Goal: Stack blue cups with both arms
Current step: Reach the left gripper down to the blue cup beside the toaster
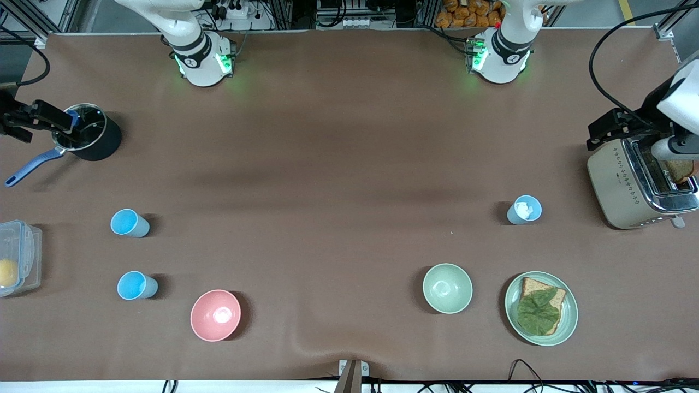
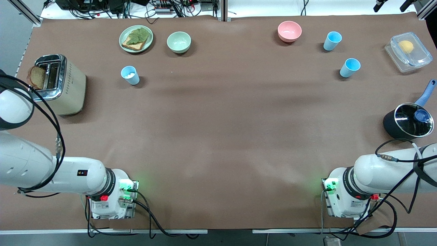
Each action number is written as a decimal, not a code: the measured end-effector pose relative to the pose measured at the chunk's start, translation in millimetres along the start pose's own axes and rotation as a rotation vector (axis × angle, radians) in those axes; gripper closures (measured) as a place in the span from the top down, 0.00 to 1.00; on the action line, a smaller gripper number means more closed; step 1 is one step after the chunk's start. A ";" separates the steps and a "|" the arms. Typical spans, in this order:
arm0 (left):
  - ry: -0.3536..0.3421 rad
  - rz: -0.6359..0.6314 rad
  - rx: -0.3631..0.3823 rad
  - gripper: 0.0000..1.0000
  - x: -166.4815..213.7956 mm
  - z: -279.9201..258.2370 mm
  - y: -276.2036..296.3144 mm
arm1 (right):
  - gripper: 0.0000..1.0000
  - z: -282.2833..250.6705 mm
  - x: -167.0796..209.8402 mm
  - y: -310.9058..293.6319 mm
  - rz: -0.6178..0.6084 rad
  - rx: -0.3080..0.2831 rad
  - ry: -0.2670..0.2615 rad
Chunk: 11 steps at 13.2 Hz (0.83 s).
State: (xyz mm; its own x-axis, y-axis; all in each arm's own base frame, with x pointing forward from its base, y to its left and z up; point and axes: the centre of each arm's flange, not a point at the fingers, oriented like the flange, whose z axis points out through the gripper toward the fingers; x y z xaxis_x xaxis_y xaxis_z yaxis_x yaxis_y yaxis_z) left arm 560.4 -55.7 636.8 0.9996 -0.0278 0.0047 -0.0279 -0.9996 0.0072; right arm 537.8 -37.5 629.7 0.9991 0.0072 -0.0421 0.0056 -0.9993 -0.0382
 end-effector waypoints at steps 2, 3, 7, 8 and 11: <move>-0.005 0.000 0.000 1.00 -0.5 0.4 0.1 | 1.00 0.0 0.0 0.0 0.000 0.000 0.000; -0.006 0.000 0.001 1.00 -0.7 0.6 -0.2 | 1.00 0.0 0.0 0.0 0.000 0.000 0.000; -0.017 -0.016 0.001 1.00 0.3 5.1 -7.6 | 1.00 0.0 -0.1 0.0 0.000 0.000 -0.001; -0.033 -0.022 0.002 1.00 1.6 12.9 -10.5 | 1.00 0.1 -0.1 0.0 0.000 0.000 -0.001; -0.070 -0.044 0.004 1.00 11.6 67.3 -20.5 | 1.00 0.2 -0.3 0.0 0.000 0.000 -0.003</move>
State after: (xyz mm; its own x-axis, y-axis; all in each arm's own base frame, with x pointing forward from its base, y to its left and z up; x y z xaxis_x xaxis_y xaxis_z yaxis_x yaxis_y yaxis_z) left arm 572.8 -36.0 569.4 0.9977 0.0160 -0.0652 0.0162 -0.9999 0.0022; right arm 537.5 -37.5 629.5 0.9990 0.0072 -0.0447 0.0055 -0.9992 -0.0384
